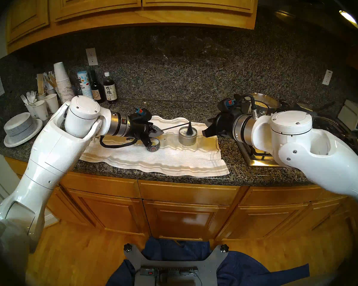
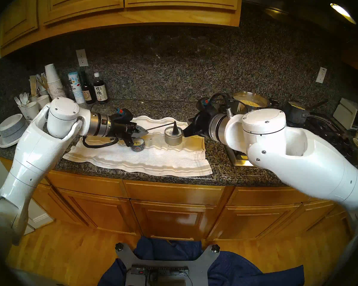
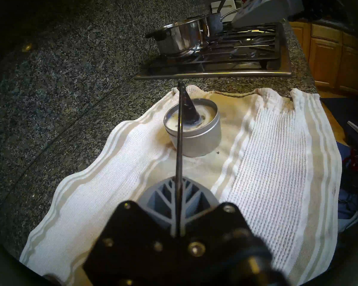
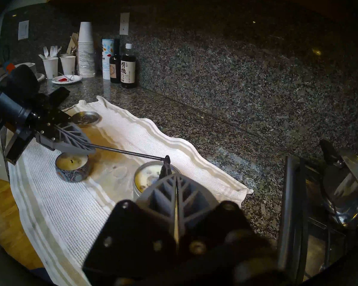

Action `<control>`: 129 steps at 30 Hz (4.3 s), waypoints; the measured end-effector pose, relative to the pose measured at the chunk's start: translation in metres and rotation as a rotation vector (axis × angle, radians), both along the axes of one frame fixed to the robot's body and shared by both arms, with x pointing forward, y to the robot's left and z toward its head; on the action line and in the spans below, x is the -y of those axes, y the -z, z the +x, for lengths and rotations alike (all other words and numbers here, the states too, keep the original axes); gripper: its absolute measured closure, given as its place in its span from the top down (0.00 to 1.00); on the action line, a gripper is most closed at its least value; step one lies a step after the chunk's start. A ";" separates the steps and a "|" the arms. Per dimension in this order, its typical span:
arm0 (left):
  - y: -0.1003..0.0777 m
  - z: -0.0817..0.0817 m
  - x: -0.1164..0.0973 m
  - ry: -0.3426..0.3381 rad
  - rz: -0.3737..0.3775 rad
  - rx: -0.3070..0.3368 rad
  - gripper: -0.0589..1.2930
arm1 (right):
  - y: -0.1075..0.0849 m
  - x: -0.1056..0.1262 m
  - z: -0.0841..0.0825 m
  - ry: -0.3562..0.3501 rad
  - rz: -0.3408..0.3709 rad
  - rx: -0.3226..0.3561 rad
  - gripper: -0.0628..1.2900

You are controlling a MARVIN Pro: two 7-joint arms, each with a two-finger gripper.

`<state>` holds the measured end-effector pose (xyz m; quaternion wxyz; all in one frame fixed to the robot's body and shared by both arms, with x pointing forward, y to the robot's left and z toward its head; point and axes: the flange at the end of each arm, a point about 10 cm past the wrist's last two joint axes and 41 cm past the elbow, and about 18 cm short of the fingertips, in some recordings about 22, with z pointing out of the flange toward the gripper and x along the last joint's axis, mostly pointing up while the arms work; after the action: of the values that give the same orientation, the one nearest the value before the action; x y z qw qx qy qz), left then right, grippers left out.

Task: Put out candle flame

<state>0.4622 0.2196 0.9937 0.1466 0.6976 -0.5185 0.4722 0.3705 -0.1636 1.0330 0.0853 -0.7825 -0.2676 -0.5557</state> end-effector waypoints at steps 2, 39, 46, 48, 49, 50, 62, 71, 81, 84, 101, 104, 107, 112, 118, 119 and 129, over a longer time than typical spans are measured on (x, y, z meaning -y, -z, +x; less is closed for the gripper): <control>-0.002 0.000 0.000 -0.004 -0.005 0.007 0.03 | 0.000 0.000 0.000 -0.001 0.001 0.000 0.02; -0.050 -0.034 -0.093 -0.245 -0.059 0.088 0.03 | 0.000 -0.005 0.004 -0.013 0.009 0.000 0.02; -0.051 -0.049 -0.116 -0.297 -0.061 0.086 0.03 | 0.000 -0.006 0.009 -0.018 0.008 -0.001 0.02; -0.050 -0.054 -0.123 -0.313 -0.063 0.085 0.03 | 0.000 -0.007 0.010 -0.023 0.005 -0.002 0.02; -0.048 -0.058 -0.128 -0.326 -0.065 0.084 0.03 | 0.000 -0.007 0.011 -0.026 0.002 -0.003 0.02; -0.047 -0.060 -0.131 -0.334 -0.066 0.083 0.03 | 0.000 -0.007 0.011 -0.028 0.000 -0.004 0.02; -0.031 -0.075 -0.162 -0.431 -0.080 0.073 0.03 | -0.002 -0.011 0.014 -0.041 -0.015 -0.008 0.02; -0.012 -0.074 -0.182 -0.495 -0.064 0.055 0.03 | -0.004 -0.013 0.014 -0.040 -0.020 -0.002 0.02; 0.002 -0.070 -0.200 -0.546 -0.050 0.044 0.03 | -0.006 -0.014 0.012 -0.038 -0.026 0.003 0.02; 0.003 -0.070 -0.199 -0.542 -0.051 0.046 0.03 | -0.006 -0.014 0.012 -0.037 -0.027 0.004 0.02; 0.014 -0.072 -0.197 -0.563 -0.035 0.053 0.03 | -0.010 -0.010 0.008 -0.028 -0.036 0.014 0.02; 0.017 -0.071 -0.196 -0.564 -0.033 0.051 0.03 | -0.010 -0.009 0.007 -0.026 -0.037 0.014 0.02; 0.020 -0.071 -0.195 -0.565 -0.031 0.046 0.03 | -0.011 -0.008 0.005 -0.024 -0.039 0.016 0.02; 0.026 -0.069 -0.195 -0.568 -0.027 0.036 0.03 | -0.012 -0.006 0.004 -0.020 -0.042 0.016 0.02; 0.032 -0.068 -0.195 -0.571 -0.023 0.026 0.03 | -0.012 -0.004 0.003 -0.017 -0.044 0.017 0.02; 0.032 -0.068 -0.195 -0.572 -0.022 0.026 0.03 | -0.012 -0.004 0.003 -0.017 -0.044 0.017 0.02; 0.036 -0.067 -0.197 -0.578 -0.017 0.024 0.03 | -0.011 -0.005 0.003 -0.019 -0.041 0.016 0.02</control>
<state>0.3951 0.4162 0.9578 0.0055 0.8095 -0.2959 0.5070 0.3732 -0.1583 1.0444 0.0724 -0.7771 -0.2872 -0.5553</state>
